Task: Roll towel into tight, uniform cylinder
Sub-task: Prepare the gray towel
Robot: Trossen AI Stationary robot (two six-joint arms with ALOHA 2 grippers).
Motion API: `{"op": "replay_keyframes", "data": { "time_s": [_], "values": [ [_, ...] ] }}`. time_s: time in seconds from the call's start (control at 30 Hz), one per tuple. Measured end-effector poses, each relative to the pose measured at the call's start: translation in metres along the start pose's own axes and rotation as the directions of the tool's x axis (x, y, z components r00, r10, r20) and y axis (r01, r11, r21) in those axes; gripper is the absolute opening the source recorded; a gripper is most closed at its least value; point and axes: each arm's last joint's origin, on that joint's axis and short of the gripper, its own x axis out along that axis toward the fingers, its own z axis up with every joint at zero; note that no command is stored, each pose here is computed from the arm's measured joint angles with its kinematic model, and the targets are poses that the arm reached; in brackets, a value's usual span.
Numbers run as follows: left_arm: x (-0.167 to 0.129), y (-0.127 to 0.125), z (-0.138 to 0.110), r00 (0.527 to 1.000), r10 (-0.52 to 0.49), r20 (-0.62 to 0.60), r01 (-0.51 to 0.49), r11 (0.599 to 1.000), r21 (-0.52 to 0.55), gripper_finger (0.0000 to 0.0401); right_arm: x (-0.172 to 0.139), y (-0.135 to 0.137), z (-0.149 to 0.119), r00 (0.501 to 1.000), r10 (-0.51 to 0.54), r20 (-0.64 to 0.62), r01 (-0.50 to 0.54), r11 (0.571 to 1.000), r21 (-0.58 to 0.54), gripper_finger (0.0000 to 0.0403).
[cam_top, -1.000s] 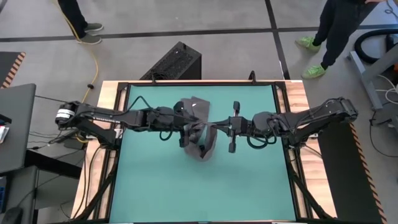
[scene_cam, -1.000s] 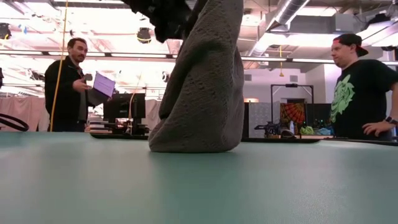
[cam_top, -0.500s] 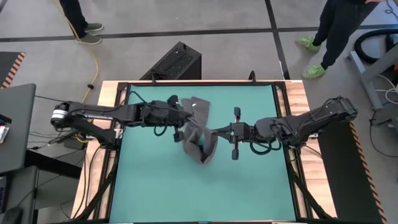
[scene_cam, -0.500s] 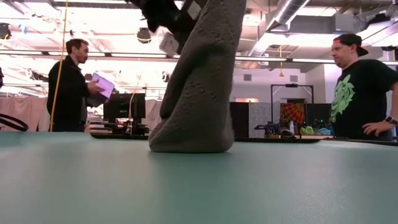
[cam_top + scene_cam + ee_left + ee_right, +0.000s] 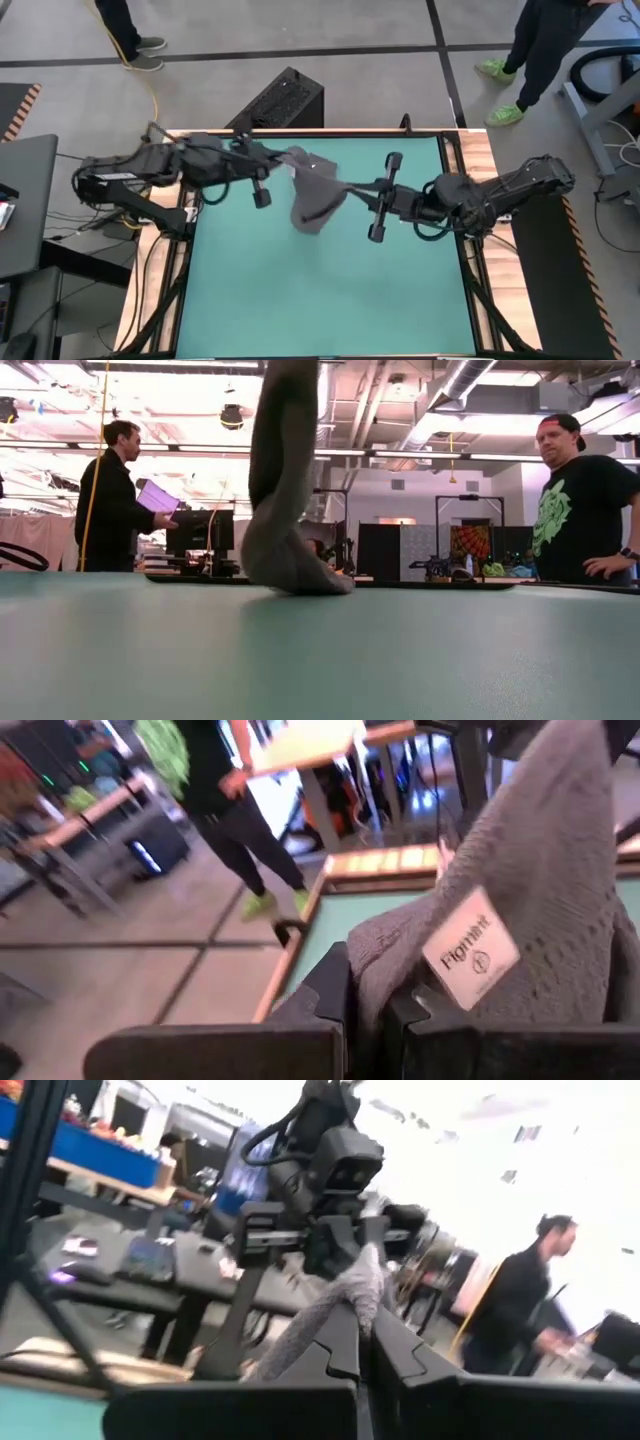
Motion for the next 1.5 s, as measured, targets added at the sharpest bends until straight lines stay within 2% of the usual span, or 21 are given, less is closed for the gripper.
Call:
{"op": "replay_keyframes", "data": {
  "time_s": [0.23, 0.37, 0.47, 0.63, 0.83, 0.93, 1.03, 1.1, 1.17, 1.27, 1.33, 1.5],
  "values": [
    [-0.028, 0.028, 0.038, 0.985, 0.09, 0.15, -0.103, 0.992, 0.08, 0.0, 0.004, -0.031, 0.053, 0.989, -0.088, 0.123, 0.103, 0.987, -0.124, 0.0017],
    [-0.035, 0.038, 0.053, 0.957, 0.133, 0.258, -0.165, 0.981, 0.103, 0.0, 0.002, -0.052, 0.084, 0.974, -0.135, 0.18, 0.163, 0.975, -0.15, 0.0017],
    [-0.036, 0.042, 0.064, 0.925, 0.176, 0.338, -0.231, 0.964, 0.132, 0.0, 0.001, -0.067, 0.1, 0.969, -0.131, 0.211, 0.168, 0.972, -0.164, 0.0017],
    [-0.03, 0.044, 0.081, 0.888, 0.231, 0.397, -0.332, 0.921, 0.206, 0.0, 0.009, -0.086, 0.118, 0.956, -0.129, 0.262, 0.182, 0.965, -0.189, 0.0017],
    [-0.018, 0.047, 0.108, 0.847, 0.349, 0.401, -0.481, 0.824, 0.298, 0.0, 0.026, -0.1, 0.139, 0.942, -0.063, 0.33, 0.162, 0.945, -0.283, 0.0017],
    [-0.02, 0.052, 0.123, 0.818, 0.406, 0.407, -0.532, 0.802, 0.271, 0.0, 0.035, -0.103, 0.145, 0.946, -0.065, 0.319, 0.16, 0.946, -0.282, 0.0017],
    [-0.025, 0.056, 0.131, 0.817, 0.44, 0.373, -0.546, 0.798, 0.256, 0.0, 0.046, -0.101, 0.144, 0.964, -0.055, 0.261, 0.113, 0.971, -0.212, 0.0017],
    [-0.026, 0.055, 0.128, 0.811, 0.473, 0.345, -0.565, 0.786, 0.25, 0.0, 0.053, -0.096, 0.137, 0.981, -0.021, 0.194, 0.055, 0.983, -0.176, 0.0017],
    [-0.027, 0.054, 0.122, 0.822, 0.495, 0.283, -0.567, 0.764, 0.309, 0.0, 0.06, -0.089, 0.128, 0.995, -0.033, 0.092, 0.047, 0.986, -0.161, 0.0017],
    [-0.03, 0.056, 0.115, 0.819, 0.541, 0.192, -0.571, 0.735, 0.364, 0.0, 0.067, -0.082, 0.116, 0.993, -0.109, -0.049, 0.098, 0.978, -0.186, 0.0017],
    [-0.032, 0.057, 0.114, 0.81, 0.562, 0.168, -0.581, 0.726, 0.369, 0.0, 0.067, -0.082, 0.115, 0.98, -0.179, -0.092, 0.153, 0.96, -0.233, 0.0017],
    [-0.04, 0.064, 0.116, 0.804, 0.566, 0.181, -0.589, 0.722, 0.363, 0.0, 0.061, -0.091, 0.124, 0.968, -0.245, -0.051, 0.224, 0.939, -0.262, 0.0017]
  ]
}}
